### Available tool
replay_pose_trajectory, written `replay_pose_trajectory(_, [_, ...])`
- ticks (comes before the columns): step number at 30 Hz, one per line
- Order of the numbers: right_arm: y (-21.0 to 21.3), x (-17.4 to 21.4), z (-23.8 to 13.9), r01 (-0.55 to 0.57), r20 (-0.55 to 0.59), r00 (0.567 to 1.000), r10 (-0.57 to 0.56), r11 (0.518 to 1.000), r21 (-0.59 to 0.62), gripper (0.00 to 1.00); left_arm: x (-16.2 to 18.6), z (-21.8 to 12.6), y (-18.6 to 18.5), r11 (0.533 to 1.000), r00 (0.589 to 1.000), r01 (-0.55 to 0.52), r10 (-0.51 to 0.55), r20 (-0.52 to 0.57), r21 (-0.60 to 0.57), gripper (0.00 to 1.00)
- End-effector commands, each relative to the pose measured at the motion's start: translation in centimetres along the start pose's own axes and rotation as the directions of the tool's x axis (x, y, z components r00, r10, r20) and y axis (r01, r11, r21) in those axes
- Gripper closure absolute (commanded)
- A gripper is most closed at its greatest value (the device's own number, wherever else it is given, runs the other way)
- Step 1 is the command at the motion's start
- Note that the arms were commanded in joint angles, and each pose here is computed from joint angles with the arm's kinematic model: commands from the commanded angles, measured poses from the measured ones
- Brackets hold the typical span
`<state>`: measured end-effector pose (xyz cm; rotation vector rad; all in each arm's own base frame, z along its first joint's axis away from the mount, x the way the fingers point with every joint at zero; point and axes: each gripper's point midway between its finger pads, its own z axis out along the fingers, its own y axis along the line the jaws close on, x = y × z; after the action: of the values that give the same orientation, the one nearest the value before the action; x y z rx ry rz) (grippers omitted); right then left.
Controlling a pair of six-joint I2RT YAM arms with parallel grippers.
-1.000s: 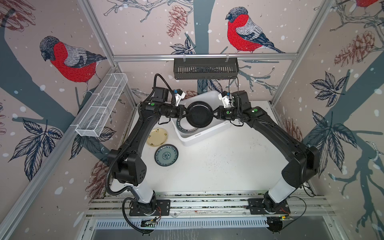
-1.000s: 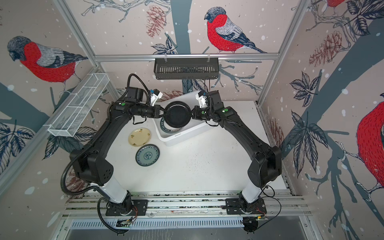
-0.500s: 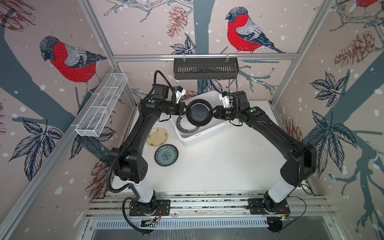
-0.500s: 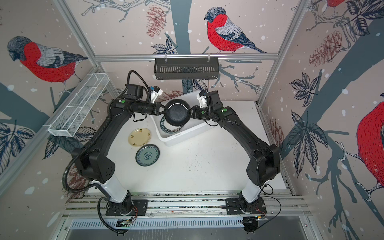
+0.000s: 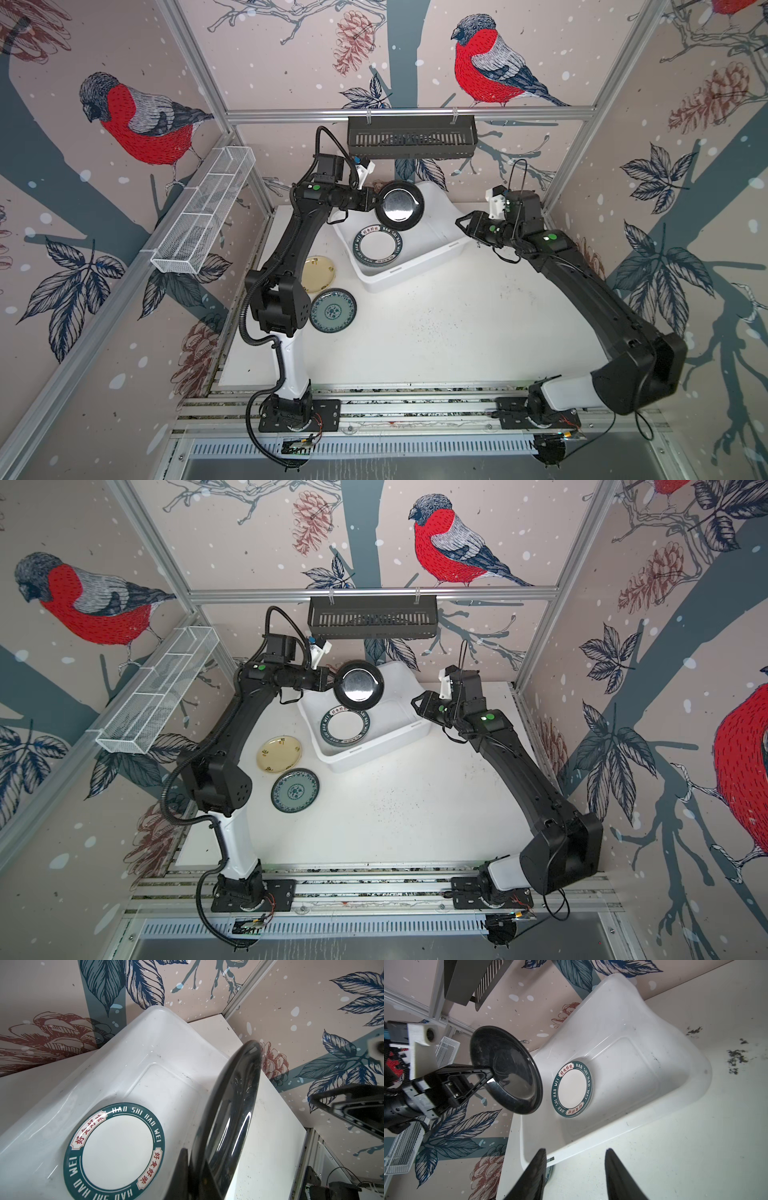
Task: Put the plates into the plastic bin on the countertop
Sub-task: 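Lower the black plate into the bin with the left gripper while the right arm withdraws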
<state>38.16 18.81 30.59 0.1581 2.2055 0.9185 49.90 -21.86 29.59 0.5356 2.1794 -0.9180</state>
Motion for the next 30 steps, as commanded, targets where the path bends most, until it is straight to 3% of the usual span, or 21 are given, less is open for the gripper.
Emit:
replay_pose_trajectory(1, [-1.2, 0.1, -1.4, -0.045, 0.035, 0.998, 0.043, 0.997, 0.061, 0.53, -0.9, 2.0, 0.2, 0.999, 0.999, 0.023, -0.024, 0.035, 0.034, 1.00])
replay_pose_trajectory(11, [-2.4, 1.9, -6.5, -0.172, 0.132, 0.979, 0.158, 0.980, 0.103, 0.53, 0.0, 8.9, 1.3, 0.991, 0.994, 0.106, -0.107, 0.009, 0.079, 1.00])
replay_pose_trajectory(17, [-2.6, 2.9, -8.6, -0.223, 0.172, 0.964, 0.201, 0.968, 0.118, 0.54, -0.1, 11.2, 2.9, 0.987, 0.988, 0.148, -0.150, 0.023, 0.054, 1.00])
replay_pose_trajectory(30, [-2.7, 4.5, -9.2, -0.265, 0.179, 0.954, 0.239, 0.954, 0.138, 0.54, 4.1, 15.7, 3.2, 0.980, 0.980, 0.192, -0.188, -0.070, 0.059, 1.00])
